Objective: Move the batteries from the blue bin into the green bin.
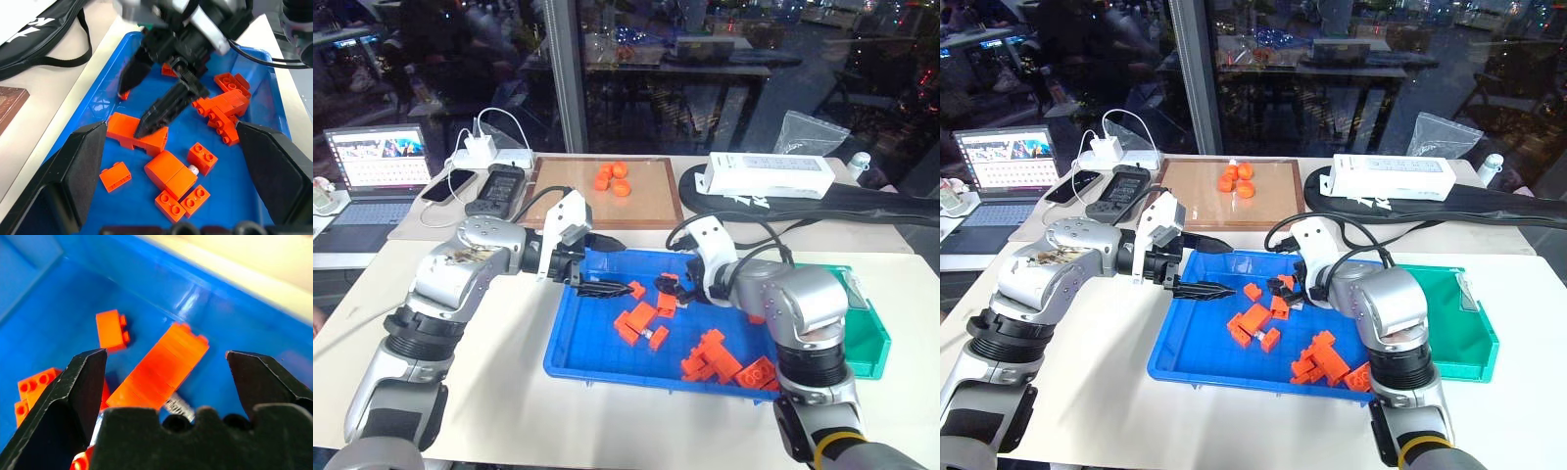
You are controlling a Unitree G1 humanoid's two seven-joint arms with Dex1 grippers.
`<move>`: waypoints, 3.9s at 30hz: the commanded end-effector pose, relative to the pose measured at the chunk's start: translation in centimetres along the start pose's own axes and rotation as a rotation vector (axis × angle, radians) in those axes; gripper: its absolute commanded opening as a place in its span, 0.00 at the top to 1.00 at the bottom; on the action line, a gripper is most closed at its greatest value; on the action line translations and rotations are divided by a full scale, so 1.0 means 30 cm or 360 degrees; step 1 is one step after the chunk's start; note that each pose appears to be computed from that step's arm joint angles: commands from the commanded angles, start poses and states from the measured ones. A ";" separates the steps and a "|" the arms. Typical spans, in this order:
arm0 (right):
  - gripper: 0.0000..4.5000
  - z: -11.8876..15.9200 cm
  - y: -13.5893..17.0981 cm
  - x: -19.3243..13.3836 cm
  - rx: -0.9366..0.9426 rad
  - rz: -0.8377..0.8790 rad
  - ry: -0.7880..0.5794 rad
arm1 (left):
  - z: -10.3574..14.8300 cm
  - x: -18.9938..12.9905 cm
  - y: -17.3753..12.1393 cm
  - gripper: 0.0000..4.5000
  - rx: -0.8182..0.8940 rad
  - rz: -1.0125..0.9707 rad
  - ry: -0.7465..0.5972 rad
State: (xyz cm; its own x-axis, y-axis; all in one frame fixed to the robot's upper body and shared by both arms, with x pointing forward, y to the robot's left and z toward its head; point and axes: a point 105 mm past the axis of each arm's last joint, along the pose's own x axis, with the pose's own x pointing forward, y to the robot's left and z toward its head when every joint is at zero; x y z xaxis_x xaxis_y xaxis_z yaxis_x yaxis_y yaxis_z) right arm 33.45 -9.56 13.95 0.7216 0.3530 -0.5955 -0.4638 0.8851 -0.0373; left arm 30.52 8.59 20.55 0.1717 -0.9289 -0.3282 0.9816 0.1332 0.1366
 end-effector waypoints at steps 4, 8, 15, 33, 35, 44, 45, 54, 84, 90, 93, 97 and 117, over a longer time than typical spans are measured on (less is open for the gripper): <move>0.00 -0.009 0.023 0.030 -0.0012 -0.0030 0.0062 | 0.035 -0.013 -0.010 0.00 0.0070 0.0006 -0.0026; 0.00 -0.032 0.032 0.050 -0.0001 -0.0021 0.0121 | 0.037 -0.012 -0.008 0.00 0.0071 0.0006 -0.0025; 0.31 -0.042 0.023 0.053 -0.0020 -0.0038 0.0152 | 0.037 -0.010 -0.011 0.00 0.0067 0.0000 -0.0029; 0.54 -0.118 -0.188 -0.155 -0.0319 -0.0188 0.0255 | 0.036 0.004 -0.014 0.00 0.0075 -0.0032 -0.0031; 0.54 -0.152 -0.177 -0.169 -0.0362 -0.0146 0.0304 | 0.034 0.003 -0.014 0.00 0.0075 -0.0036 -0.0028; 0.24 -0.171 -0.161 -0.225 -0.0530 -0.0086 0.0368 | 0.034 0.006 -0.018 0.00 0.0080 -0.0050 -0.0020; 0.16 -0.158 -0.167 -0.226 -0.0531 -0.0110 0.0349 | 0.034 0.005 -0.018 0.00 0.0080 -0.0051 -0.0020; 0.01 -0.008 -0.081 -0.119 -0.0651 0.0057 -0.0059 | 0.032 0.002 -0.019 0.00 0.0080 -0.0043 -0.0012; 0.45 -0.068 -0.068 0.056 -0.0292 0.0122 0.0059 | 0.030 -0.019 -0.017 0.00 0.0074 0.0002 0.0002; 0.45 0.015 -0.082 -0.062 -0.0366 0.0152 -0.0057 | 0.031 -0.014 -0.017 0.00 0.0075 -0.0016 -0.0007; 0.45 0.031 -0.135 -0.153 -0.0387 0.0099 -0.0062 | 0.036 -0.004 -0.012 0.00 0.0070 -0.0033 -0.0031; 0.45 0.035 -0.260 -0.293 -0.0370 -0.0088 -0.0049 | 0.070 0.018 0.001 0.00 0.0045 -0.0057 -0.0155; 0.21 -0.222 -0.560 -0.468 -0.0143 -0.0563 0.0304 | 0.095 0.058 0.010 0.00 0.0072 -0.0083 -0.0243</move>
State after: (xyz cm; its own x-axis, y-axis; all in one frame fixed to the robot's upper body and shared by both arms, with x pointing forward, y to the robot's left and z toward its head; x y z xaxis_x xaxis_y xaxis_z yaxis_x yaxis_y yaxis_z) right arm 27.30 -30.55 15.67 0.6879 0.0077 -0.7258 -0.2839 0.9231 -0.2592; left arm 31.04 6.03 21.58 0.0941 -0.9738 -0.2072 0.9908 0.0714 0.1145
